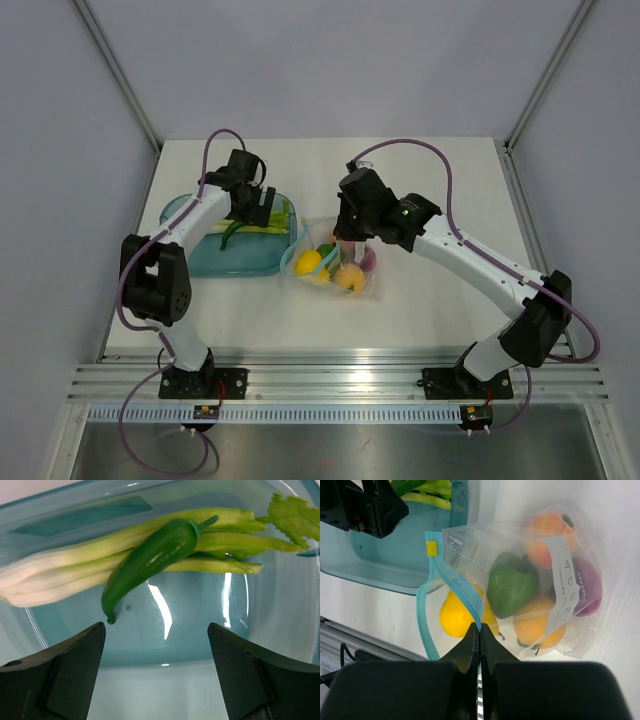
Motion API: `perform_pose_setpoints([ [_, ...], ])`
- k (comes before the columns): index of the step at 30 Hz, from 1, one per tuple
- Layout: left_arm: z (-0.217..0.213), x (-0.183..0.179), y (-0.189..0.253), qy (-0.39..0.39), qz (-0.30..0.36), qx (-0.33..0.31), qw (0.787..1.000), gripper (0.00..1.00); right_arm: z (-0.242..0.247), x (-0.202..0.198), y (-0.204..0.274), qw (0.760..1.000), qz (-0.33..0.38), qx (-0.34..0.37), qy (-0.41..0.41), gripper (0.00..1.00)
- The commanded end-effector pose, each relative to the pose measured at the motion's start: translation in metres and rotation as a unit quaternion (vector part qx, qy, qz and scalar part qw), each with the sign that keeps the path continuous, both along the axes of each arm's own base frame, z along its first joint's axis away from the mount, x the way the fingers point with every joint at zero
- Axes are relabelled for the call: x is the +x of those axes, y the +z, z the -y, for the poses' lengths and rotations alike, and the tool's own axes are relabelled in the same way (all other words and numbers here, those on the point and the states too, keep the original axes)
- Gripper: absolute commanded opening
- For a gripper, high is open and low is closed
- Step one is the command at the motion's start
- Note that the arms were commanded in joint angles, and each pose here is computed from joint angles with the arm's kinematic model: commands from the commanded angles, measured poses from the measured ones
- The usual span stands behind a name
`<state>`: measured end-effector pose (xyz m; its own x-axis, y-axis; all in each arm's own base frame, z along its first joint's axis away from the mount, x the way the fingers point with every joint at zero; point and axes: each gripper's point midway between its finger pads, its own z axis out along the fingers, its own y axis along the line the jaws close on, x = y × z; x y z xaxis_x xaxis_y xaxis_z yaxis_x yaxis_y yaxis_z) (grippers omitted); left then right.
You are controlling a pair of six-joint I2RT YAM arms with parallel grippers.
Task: Place the food in the zip-top bag and seal the zipper
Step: Place the fake fruit in the zipper food storage bag, then pick up the fake vegetable from the bin.
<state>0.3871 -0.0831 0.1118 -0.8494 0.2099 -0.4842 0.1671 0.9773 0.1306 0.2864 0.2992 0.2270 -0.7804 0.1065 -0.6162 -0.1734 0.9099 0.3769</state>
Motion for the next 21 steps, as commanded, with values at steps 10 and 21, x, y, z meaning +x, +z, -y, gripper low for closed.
perform_pose_setpoints([
  [10, -0.005, 0.040, -0.011, -0.065, 0.042, -0.018, 0.997, 0.91, -0.004, 0.001, 0.017, 1.000, 0.024, 0.019, 0.006, 0.00],
  [21, -0.007, 0.044, -0.046, -0.042, 0.013, -0.033, 0.999, 0.79, -0.004, 0.002, 0.015, 1.000, 0.022, 0.014, 0.004, 0.00],
])
